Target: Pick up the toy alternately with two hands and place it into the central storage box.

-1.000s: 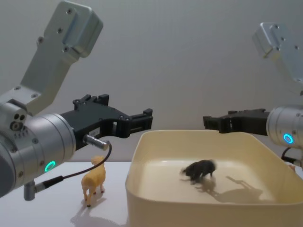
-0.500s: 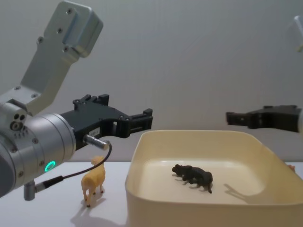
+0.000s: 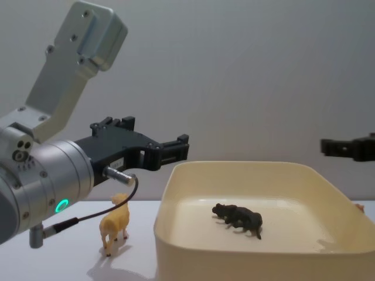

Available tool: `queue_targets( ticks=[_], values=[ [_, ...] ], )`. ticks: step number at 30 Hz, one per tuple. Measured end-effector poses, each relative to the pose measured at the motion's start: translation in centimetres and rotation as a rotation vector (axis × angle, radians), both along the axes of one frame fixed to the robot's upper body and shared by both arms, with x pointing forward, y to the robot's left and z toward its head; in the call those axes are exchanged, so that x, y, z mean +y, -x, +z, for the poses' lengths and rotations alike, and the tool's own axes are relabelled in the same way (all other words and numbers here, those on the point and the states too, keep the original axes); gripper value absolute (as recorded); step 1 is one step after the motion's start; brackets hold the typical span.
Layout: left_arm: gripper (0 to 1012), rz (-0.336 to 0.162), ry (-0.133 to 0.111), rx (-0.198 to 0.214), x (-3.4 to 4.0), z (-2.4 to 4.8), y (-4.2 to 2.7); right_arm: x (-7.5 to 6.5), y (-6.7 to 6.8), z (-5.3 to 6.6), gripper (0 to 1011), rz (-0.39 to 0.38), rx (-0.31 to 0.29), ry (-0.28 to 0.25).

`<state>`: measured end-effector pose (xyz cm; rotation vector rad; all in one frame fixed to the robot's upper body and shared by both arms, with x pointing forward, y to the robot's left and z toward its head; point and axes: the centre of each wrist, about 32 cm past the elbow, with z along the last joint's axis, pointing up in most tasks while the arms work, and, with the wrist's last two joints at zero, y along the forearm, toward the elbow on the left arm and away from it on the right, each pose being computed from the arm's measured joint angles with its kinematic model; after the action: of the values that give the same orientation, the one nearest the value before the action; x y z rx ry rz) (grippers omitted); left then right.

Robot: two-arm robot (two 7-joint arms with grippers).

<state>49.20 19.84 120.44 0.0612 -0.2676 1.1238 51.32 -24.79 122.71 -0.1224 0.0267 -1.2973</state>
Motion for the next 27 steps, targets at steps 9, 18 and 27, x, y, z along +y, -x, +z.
queue_targets(
  ticks=[9, 18, 27],
  values=[
    [1000, 0.000, 0.000, 0.000, 0.00, 0.00, 0.00, -2.2, 2.2, -0.1, 1001, -0.043, 0.019, 0.016],
    [1001, 0.000, 0.000, 0.000, 0.00, 0.00, 0.00, -3.7, 3.6, -0.6, 1001, -0.057, 0.052, 0.043],
    [1001, 0.000, 0.000, 0.000, 0.00, 0.00, 0.00, -4.1, 3.8, -1.4, 1001, -0.030, 0.088, 0.072]
  ],
)
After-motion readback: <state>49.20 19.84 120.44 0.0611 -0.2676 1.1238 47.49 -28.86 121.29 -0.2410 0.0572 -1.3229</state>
